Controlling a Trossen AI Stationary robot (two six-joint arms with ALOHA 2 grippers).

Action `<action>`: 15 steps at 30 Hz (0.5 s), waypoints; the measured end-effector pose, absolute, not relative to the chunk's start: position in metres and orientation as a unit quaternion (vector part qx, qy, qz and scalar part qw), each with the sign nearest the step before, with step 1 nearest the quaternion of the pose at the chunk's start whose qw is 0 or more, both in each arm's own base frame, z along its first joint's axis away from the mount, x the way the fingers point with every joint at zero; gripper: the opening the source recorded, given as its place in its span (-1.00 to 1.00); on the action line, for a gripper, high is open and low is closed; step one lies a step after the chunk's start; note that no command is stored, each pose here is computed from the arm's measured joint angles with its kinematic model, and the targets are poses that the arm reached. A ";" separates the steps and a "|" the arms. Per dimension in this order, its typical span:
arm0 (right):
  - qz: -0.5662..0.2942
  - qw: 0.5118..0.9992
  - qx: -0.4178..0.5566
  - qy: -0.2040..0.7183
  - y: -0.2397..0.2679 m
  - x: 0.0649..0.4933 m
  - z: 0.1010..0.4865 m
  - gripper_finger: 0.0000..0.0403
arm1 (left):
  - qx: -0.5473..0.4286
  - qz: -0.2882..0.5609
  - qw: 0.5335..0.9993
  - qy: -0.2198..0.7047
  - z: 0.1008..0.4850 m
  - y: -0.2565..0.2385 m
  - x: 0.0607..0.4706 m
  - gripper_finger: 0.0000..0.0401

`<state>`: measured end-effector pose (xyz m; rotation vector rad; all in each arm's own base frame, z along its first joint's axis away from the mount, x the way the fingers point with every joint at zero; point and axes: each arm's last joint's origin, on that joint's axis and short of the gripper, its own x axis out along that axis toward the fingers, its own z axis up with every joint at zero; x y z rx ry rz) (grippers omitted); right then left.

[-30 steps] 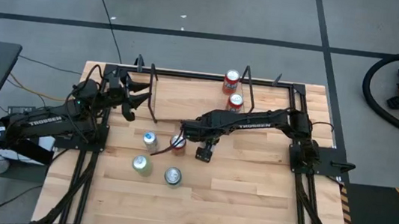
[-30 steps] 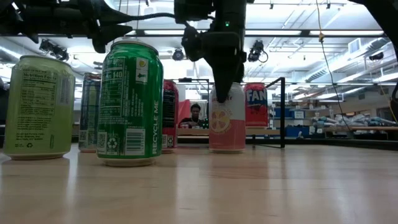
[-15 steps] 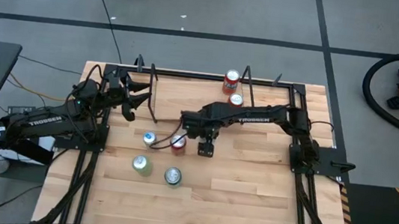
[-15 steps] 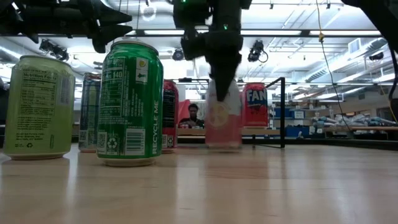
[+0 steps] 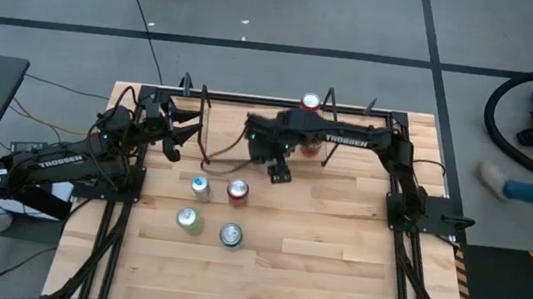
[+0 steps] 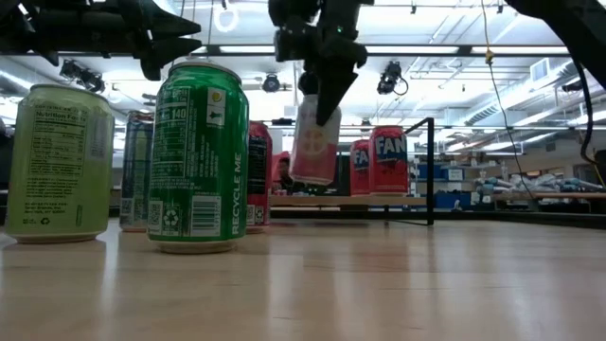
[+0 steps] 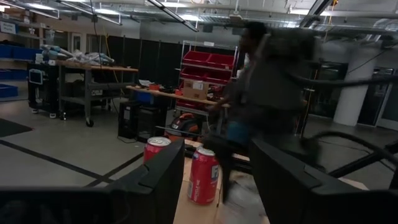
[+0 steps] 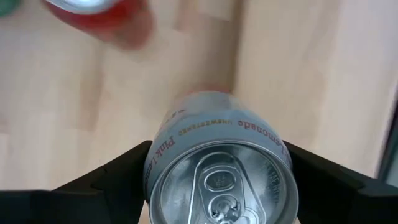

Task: Place canned beverage on shelf
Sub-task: Put the orange-white soda can on the shelf

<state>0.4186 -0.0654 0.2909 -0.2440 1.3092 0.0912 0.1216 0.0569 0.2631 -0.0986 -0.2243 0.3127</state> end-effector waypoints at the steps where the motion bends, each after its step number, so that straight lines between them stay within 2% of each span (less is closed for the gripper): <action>1: 0.037 0.783 -0.110 0.611 -0.072 0.417 0.292 0.62 | -0.049 0.155 0.980 -0.111 0.263 0.057 0.122 -0.04; 15: -0.003 0.801 -0.119 0.587 -0.137 0.406 0.303 0.61 | -0.024 0.158 0.981 -0.113 0.264 0.057 0.121 -0.04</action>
